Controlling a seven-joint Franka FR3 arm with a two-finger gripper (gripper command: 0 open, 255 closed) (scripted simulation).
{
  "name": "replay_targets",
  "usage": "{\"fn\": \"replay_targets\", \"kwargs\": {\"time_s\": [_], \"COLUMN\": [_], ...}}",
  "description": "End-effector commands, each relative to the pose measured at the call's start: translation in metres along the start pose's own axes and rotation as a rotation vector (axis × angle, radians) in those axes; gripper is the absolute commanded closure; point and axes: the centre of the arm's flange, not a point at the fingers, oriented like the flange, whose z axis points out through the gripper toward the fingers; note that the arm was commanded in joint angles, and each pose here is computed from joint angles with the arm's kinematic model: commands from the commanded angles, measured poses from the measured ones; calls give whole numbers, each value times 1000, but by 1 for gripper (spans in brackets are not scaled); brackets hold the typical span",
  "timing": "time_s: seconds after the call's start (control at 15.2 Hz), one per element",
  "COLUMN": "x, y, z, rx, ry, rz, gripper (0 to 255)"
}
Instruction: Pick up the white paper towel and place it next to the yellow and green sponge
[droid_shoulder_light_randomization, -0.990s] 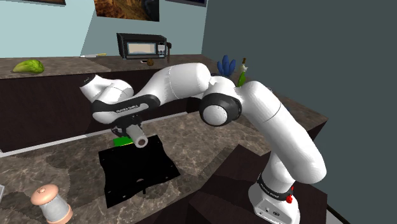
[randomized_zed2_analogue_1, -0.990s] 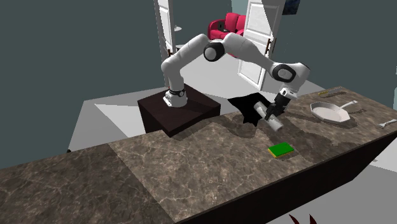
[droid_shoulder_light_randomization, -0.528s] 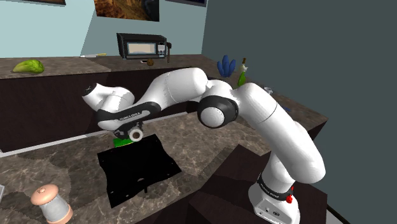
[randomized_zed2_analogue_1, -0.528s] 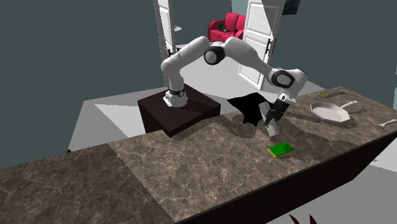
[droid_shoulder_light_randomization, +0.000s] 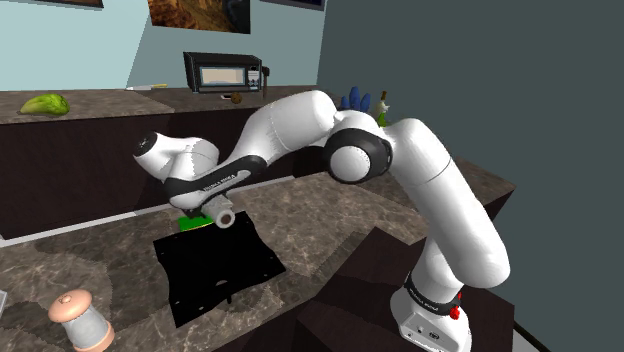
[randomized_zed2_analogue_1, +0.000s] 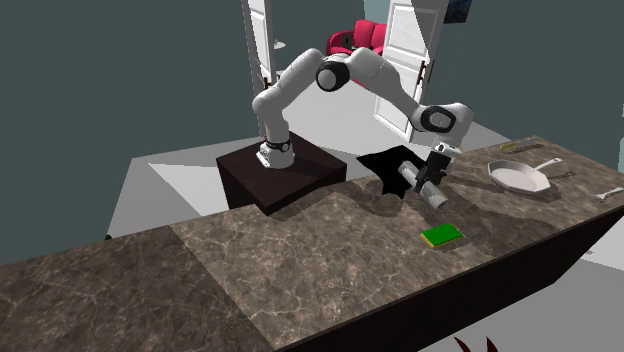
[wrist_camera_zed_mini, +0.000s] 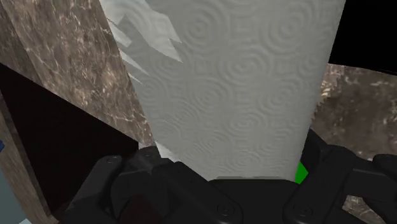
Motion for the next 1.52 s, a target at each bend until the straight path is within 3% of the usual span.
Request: {"fn": "replay_targets", "kwargs": {"time_s": [0.0, 0.53, 1.06, 1.45], "x": [-24, -128, -117, -117], "y": [-1, 30, 24, 24], "z": [-22, -95, -59, -59], "rx": [32, 149, 151, 151], "ry": [65, 340, 346, 346], "rz": [-22, -99, -100, -100], "gripper": [0, 0, 0, 0]}}
